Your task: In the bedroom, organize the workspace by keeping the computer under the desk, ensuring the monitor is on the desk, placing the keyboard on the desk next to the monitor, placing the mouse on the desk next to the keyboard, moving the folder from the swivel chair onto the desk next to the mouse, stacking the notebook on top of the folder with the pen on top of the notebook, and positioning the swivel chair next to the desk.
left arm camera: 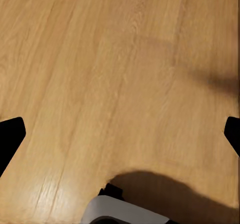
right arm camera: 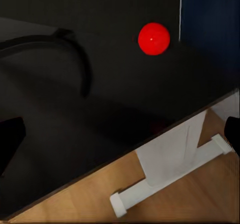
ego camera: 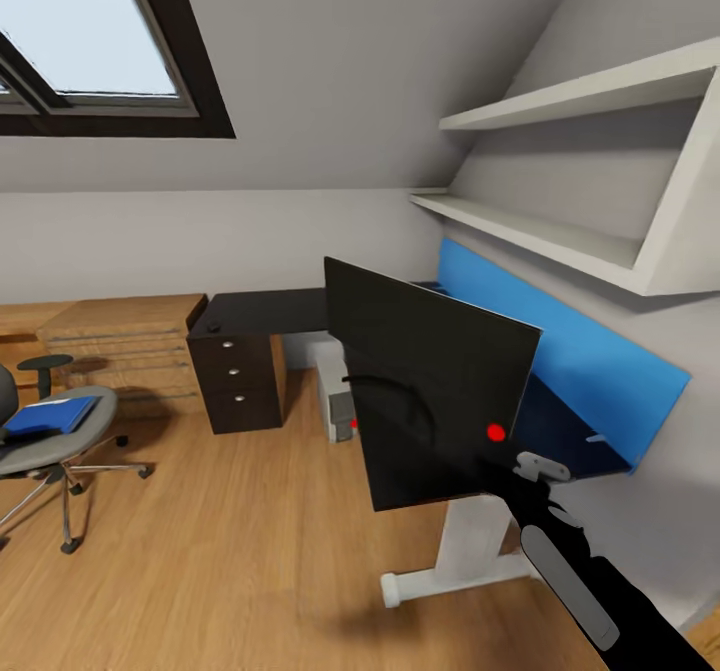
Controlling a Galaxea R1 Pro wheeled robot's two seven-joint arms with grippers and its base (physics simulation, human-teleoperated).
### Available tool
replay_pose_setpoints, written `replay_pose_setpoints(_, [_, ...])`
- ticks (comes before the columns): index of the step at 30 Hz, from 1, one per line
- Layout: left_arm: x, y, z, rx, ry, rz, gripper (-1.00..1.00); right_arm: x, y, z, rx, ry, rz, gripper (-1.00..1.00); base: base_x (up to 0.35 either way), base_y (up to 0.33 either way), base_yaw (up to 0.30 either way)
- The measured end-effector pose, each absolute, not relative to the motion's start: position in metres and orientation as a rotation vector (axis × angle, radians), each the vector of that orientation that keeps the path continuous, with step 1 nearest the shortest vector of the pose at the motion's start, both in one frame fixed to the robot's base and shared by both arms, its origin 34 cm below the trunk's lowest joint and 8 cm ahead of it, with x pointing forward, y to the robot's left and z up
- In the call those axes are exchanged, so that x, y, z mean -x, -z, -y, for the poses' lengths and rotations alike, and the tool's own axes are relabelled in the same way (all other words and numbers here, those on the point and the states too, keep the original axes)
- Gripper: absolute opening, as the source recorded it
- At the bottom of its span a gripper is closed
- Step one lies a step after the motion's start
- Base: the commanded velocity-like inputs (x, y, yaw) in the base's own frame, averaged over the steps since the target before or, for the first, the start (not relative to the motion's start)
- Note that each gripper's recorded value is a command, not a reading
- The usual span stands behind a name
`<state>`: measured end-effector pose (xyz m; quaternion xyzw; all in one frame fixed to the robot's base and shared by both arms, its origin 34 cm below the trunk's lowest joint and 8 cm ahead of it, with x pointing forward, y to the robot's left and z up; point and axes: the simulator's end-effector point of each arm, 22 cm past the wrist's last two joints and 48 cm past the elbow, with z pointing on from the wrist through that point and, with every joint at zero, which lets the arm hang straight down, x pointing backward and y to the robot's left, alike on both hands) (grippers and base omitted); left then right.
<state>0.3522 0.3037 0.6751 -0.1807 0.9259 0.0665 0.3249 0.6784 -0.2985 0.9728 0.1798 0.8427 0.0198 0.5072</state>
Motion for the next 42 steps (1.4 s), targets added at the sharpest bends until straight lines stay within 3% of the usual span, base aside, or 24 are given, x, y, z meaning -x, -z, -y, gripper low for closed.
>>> replay_pose_setpoints(15, [-0.352,-0.675,-0.304,0.474,-0.176,-2.428,1.0,-0.68,-0.976,0.302,-0.425,-0.03,-2.017,1.0,-0.119,-0.234,-0.001])
replay_pose_setpoints(24, [-0.352,-0.676,-0.305,0.477,-0.178,-2.423,1.0,-0.68,-0.943,0.37,-0.582,0.111,-1.969,1.0,0.0,-0.021,0.0])
replay_pose_setpoints(30, [-0.352,-0.676,-0.307,0.478,-0.182,-2.421,1.0,-0.714,-0.946,0.415,-0.619,0.225,-1.937,1.0,0.155,-0.136,0.0])
replay_pose_setpoints(42, [-0.352,-0.676,-0.308,0.479,-0.183,-2.419,1.0,-0.723,-0.951,0.413,-0.6,0.208,-1.912,1.0,0.239,-0.168,0.0])
